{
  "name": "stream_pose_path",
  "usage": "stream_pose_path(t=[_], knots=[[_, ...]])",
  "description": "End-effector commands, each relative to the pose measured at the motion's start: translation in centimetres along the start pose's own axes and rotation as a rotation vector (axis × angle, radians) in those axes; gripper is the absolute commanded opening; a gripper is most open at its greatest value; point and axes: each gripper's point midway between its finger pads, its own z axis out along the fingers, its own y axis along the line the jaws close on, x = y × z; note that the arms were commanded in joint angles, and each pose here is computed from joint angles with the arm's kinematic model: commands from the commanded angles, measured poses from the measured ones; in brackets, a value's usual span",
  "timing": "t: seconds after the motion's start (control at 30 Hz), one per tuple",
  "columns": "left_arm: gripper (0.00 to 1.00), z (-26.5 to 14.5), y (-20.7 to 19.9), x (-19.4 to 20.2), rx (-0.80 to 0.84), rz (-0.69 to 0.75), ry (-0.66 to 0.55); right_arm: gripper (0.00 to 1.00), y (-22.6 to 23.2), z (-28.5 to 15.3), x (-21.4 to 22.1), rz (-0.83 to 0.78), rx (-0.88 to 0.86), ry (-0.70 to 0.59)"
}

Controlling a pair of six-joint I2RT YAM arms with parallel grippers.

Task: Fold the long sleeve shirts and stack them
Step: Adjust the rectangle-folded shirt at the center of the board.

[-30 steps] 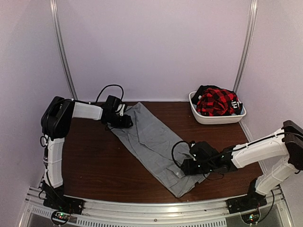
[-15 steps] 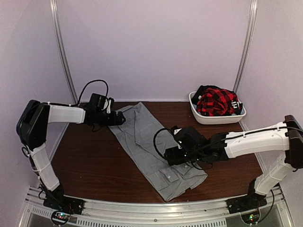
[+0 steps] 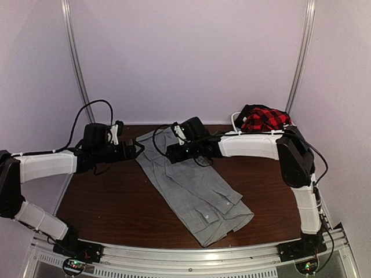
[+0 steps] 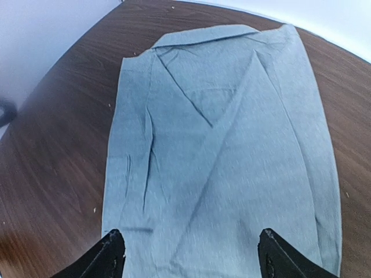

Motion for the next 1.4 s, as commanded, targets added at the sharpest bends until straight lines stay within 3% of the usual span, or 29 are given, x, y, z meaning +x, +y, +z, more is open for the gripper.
stream_pose_path(t=[0.0, 0.37, 0.6, 0.83, 1.17, 1.37], knots=[[0.94, -1.3, -1.3, -0.3, 0.034, 0.042, -0.039, 0.8, 1.3, 4.4, -1.7, -0.007, -0.135, -0.002], [0.94, -0.9, -2.7, 5.3, 0.034, 0.062, 0.057, 0.78, -2.2, 12.1, -2.7, 0.269, -0.253, -0.065], [0.94, 0.2, -4.2, 8.6, 0.044, 0.074, 0.122, 0.77, -8.4, 12.6, -2.1, 0.394, -0.089, -0.078], [0.94, 1.3, -5.0, 9.7, 0.055, 0.096, 0.156, 0.76, -15.6, 10.1, -0.2, 0.529, 0.116, -0.103], [0.94, 2.5, -5.7, 10.3, 0.063, 0.148, 0.191, 0.78, -20.7, 5.2, 0.8, 0.647, 0.299, -0.206], [0.97, 2.4, -8.4, 10.5, 0.137, 0.305, 0.171, 0.83, -18.9, 1.5, -2.3, 0.462, 0.236, -0.24]])
